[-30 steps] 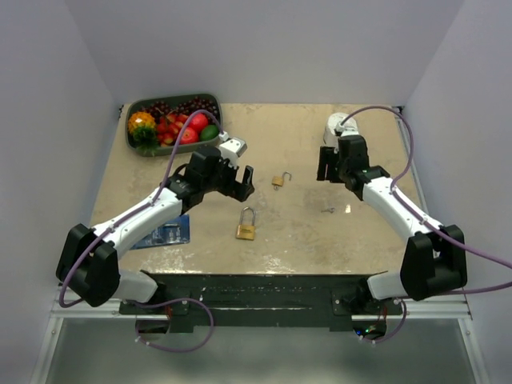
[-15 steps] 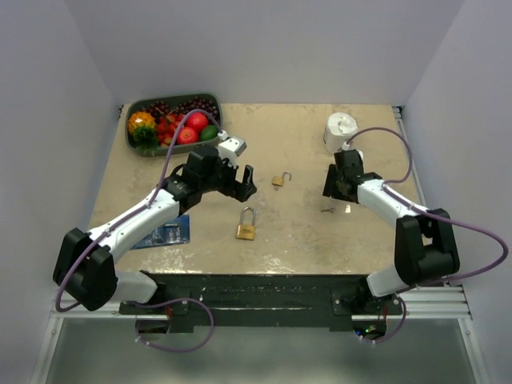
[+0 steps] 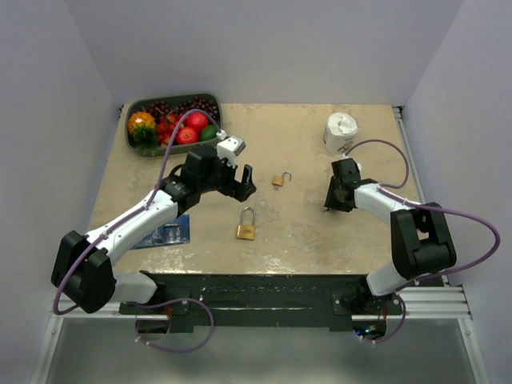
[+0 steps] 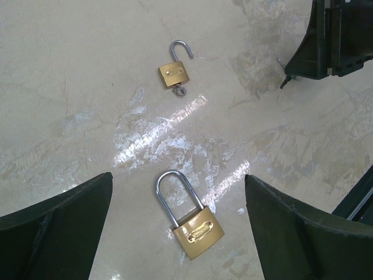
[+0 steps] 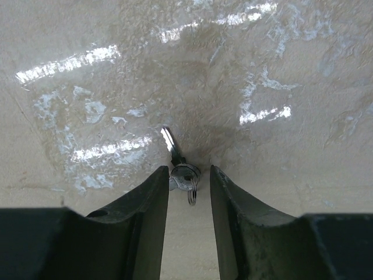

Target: Unlock with the key

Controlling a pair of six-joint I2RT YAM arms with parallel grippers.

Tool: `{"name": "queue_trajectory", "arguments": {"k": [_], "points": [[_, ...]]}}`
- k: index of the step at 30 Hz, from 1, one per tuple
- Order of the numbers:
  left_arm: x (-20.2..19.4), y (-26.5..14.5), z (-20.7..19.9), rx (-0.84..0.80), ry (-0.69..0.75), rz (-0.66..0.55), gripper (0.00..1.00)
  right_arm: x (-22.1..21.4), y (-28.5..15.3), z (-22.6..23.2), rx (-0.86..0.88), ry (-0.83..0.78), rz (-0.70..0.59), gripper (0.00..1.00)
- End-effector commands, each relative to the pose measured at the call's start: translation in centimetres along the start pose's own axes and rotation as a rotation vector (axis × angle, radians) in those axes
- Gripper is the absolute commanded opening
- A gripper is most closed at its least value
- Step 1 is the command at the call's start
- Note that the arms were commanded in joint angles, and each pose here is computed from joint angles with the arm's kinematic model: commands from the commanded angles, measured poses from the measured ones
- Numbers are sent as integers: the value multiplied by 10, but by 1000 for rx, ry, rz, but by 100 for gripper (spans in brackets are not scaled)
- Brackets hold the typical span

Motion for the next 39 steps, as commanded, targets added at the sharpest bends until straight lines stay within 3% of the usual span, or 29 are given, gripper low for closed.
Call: {"name": "queue_trajectory", "arguments": {"k": [1, 8, 15, 30, 39], "points": [[20, -7, -7, -15, 15, -70, 99, 2, -3, -1, 5, 44, -37, 36], [19, -6, -6, -10, 12, -67, 99, -7, 2, -1, 7, 30, -10, 27], [17, -3, -5, -6, 10, -59, 99, 2, -2, 5, 49, 35, -30, 0], [11, 4, -1, 2, 10, -43, 99, 40, -45, 31, 251, 31, -142, 0], [7, 10, -17, -147, 15, -39, 99, 49, -66, 77, 381, 11, -193, 0]]}}
Point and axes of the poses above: each gripper's point midway between its finger pads, its own y axis out along the fingers, its own z axis along the line the jaws close on, x = y × z, the point moved 5 cm from there along -y, back along the fingers, and after that the axes turned 7 degrees about -y, right-handed, at the moved point
